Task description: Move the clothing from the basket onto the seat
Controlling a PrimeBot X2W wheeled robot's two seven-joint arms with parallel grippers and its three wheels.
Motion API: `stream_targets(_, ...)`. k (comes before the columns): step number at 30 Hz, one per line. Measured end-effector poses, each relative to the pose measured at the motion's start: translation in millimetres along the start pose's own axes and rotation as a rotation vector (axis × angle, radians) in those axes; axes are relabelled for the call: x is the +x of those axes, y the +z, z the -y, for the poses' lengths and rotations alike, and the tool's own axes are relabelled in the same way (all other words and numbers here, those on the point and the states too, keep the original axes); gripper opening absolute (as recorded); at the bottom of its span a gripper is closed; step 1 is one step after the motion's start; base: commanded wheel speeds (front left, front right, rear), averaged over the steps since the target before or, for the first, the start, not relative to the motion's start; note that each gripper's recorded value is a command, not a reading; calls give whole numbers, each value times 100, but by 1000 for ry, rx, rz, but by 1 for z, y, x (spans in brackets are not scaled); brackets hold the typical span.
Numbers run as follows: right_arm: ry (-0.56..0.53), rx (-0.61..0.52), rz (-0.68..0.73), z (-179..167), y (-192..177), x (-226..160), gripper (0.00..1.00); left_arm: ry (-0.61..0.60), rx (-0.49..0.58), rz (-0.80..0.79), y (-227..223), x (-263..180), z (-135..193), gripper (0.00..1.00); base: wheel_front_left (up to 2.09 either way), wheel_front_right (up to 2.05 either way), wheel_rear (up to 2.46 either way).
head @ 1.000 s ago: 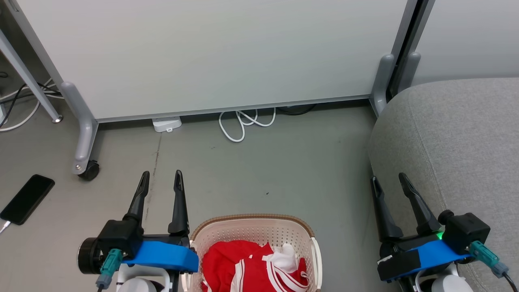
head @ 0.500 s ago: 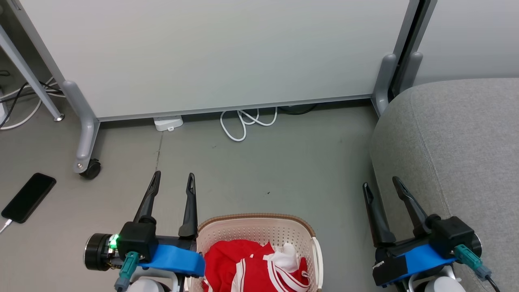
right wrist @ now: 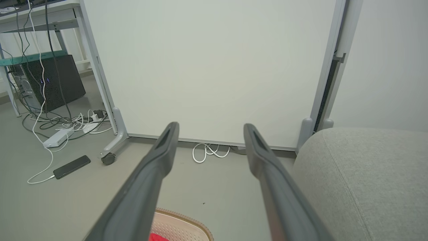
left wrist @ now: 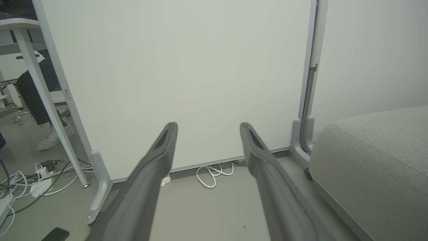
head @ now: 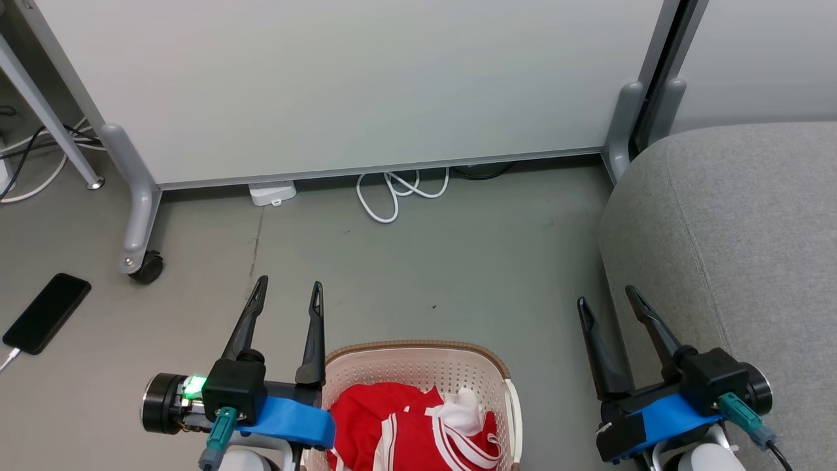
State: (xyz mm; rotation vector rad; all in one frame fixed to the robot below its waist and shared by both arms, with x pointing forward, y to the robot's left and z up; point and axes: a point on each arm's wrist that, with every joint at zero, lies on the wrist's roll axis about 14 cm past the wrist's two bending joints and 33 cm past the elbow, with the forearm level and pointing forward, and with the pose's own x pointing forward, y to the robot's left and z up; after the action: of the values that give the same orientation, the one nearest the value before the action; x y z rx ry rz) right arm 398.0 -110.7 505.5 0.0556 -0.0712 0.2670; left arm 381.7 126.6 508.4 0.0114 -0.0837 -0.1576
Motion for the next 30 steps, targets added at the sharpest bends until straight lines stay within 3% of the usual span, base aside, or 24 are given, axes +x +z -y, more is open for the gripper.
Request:
stream_targets(17, -2, 10, -12, 1, -4, 3, 100, -26, -15, -25, -8, 3, 4, 100, 0, 0, 0)
stream_targets(30, -29, -11, 18, 19, -1, 29, 100, -260, 36, -143, -52, 48, 44, 100, 0, 0, 0)
